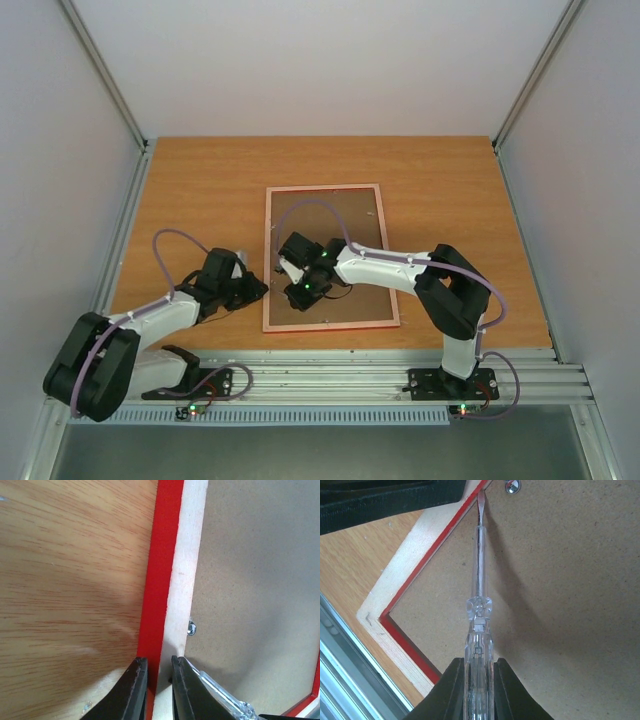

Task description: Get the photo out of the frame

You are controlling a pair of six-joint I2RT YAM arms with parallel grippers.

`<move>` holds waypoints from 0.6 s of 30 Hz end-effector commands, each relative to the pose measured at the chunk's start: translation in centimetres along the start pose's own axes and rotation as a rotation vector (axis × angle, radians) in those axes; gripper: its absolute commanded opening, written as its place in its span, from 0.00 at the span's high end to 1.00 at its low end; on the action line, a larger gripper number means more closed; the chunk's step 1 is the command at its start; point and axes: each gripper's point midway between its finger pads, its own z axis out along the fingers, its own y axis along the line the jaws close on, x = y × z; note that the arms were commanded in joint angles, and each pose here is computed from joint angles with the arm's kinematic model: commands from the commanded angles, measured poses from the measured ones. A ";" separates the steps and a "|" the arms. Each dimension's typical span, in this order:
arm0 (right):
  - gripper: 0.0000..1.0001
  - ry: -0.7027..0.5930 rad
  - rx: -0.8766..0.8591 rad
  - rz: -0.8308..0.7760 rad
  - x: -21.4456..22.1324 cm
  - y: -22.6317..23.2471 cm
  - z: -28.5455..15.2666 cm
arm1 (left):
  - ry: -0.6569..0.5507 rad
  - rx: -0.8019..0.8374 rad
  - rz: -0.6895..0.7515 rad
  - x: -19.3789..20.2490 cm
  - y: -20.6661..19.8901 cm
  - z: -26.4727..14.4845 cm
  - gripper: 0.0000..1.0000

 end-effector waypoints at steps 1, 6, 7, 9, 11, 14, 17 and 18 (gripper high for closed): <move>0.99 -0.080 0.095 0.096 -1.9 -2.9 -0.7 | 0.107 -0.118 -0.065 3.6 3.9 0.1 0.89; 0.99 -0.090 0.070 0.095 -2.0 -2.8 -1.2 | 0.106 -0.114 -0.064 3.6 3.8 0.1 0.89; 0.99 -0.092 0.064 0.094 -1.9 -2.6 -1.3 | 0.105 -0.113 -0.064 3.5 3.8 0.1 0.89; 0.99 -0.096 0.052 0.091 -1.9 -2.4 -1.5 | 0.106 -0.108 -0.062 3.4 3.6 0.1 0.88; 0.99 -0.097 0.042 0.093 -1.8 -2.3 -1.5 | 0.105 -0.105 -0.062 3.4 3.5 0.1 0.88; 0.99 -0.098 0.025 0.089 -1.8 -1.9 -1.8 | 0.106 -0.103 -0.060 3.3 3.3 0.1 0.87; 0.99 -0.098 0.008 0.076 -1.7 -1.4 -2.5 | 0.099 -0.093 -0.056 3.0 2.9 -0.1 0.84; 0.99 -0.096 0.004 0.072 -1.6 -1.3 -2.6 | 0.095 -0.086 -0.054 2.9 2.6 -0.2 0.82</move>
